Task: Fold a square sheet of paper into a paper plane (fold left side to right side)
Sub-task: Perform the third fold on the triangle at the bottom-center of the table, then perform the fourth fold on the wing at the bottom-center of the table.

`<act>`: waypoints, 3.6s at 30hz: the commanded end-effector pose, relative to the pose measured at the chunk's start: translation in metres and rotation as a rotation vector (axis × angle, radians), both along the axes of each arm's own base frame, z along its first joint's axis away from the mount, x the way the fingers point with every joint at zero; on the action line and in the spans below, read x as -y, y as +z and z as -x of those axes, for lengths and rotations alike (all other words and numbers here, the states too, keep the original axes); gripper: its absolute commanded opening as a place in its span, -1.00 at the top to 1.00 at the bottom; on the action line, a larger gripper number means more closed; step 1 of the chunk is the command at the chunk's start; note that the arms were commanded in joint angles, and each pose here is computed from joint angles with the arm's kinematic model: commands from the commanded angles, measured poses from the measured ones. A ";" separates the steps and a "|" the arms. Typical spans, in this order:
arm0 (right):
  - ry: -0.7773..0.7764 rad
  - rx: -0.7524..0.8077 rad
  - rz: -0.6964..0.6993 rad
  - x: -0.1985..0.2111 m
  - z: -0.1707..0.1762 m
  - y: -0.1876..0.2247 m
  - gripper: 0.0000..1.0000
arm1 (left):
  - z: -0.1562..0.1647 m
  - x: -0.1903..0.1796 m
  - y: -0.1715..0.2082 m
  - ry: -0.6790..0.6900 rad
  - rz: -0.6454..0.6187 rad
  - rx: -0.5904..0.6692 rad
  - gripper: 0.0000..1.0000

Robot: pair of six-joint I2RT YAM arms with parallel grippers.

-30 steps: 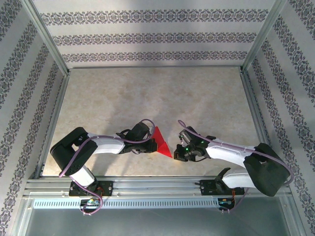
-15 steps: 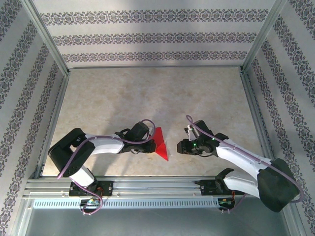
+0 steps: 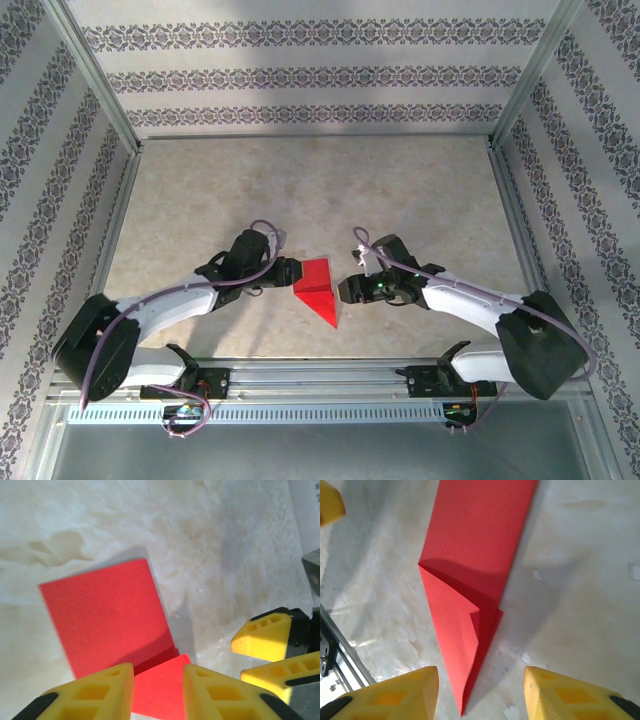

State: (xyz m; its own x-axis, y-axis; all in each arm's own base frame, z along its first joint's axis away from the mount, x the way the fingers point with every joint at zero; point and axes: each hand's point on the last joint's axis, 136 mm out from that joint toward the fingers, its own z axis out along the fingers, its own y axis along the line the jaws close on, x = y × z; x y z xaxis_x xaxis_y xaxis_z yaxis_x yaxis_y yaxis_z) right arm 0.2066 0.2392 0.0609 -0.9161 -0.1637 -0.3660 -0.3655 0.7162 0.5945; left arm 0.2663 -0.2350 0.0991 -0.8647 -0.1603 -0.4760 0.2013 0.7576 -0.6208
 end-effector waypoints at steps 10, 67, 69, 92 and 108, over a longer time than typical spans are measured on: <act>0.126 0.047 0.110 -0.036 -0.012 -0.019 -0.01 | 0.004 -0.058 -0.009 0.232 -0.019 -0.003 0.12; 0.035 0.106 0.051 -0.010 -0.012 0.019 1.00 | -0.036 0.014 -0.034 0.111 0.335 -0.220 0.29; 0.029 0.098 0.055 -0.009 -0.012 0.016 1.00 | -0.037 0.016 -0.033 0.111 0.340 -0.216 0.40; 0.049 0.270 0.359 -0.009 0.014 0.019 0.08 | -0.032 0.016 -0.009 0.101 0.347 -0.189 0.46; 0.098 0.443 0.585 -0.042 0.018 -0.013 -0.08 | -0.033 0.023 -0.005 0.084 0.348 -0.191 0.46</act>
State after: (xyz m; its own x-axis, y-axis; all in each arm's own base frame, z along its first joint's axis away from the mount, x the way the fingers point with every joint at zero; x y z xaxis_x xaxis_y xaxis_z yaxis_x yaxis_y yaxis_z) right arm 0.1728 0.2785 0.0363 -0.7015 -0.5361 -0.4696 -0.6003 0.7996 -0.0160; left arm 0.2990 -0.2515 0.0853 -0.9041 -0.3699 -0.2138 -0.0086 0.5160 -0.8565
